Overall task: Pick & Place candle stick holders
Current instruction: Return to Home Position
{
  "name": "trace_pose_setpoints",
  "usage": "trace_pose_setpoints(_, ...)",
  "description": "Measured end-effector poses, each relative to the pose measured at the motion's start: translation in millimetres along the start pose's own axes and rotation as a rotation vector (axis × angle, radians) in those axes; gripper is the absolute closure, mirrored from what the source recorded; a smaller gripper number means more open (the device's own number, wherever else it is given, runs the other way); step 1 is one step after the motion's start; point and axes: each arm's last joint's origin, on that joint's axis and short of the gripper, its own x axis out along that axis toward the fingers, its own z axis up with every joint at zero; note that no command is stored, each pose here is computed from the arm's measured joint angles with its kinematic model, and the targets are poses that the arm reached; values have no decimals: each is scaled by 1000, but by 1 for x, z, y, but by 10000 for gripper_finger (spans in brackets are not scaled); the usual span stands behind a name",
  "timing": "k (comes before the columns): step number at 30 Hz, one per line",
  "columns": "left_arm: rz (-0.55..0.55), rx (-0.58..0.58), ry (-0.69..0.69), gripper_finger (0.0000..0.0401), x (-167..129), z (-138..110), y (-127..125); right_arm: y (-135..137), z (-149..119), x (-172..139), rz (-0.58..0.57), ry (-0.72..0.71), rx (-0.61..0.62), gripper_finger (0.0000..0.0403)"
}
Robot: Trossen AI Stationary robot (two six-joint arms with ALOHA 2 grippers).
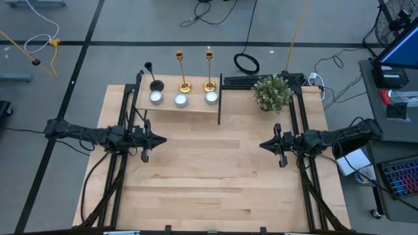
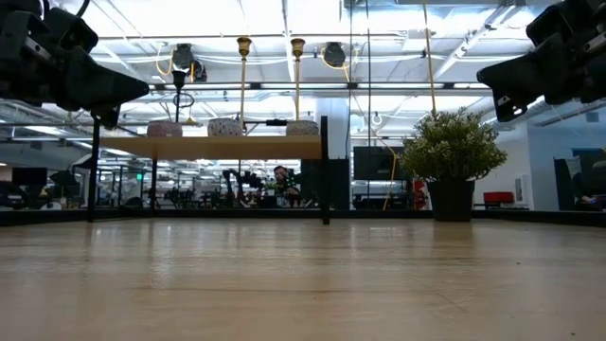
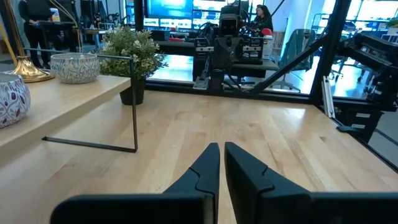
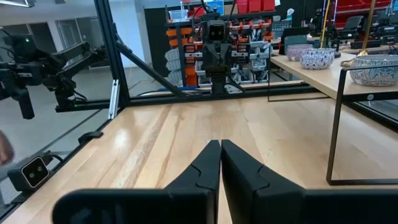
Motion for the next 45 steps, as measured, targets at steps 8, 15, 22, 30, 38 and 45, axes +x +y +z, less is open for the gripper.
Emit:
trace_pose_setpoints(8, 0, 0, 0, 370, 0, 0, 0, 0, 0, 0, 0, 0, 0, 390)
trace_pose_setpoints(15, 0, 0, 0, 370, 0, 0, 0, 0, 0, 0, 0, 0, 0, 391)
trace_pose_setpoints(22, 0, 0, 0, 370, 0, 0, 0, 0, 0, 0, 0, 0, 0, 389)
trace_pose_setpoints(30, 1, 0, 0, 370, 0, 0, 0, 0, 0, 0, 0, 0, 0, 391)
trace_pose_setpoints(38, 1, 0, 0, 370, 0, 0, 0, 0, 0, 0, 0, 0, 0, 392)
trace_pose_setpoints(45, 1, 0, 0, 370, 0, 0, 0, 0, 0, 0, 0, 0, 0, 394)
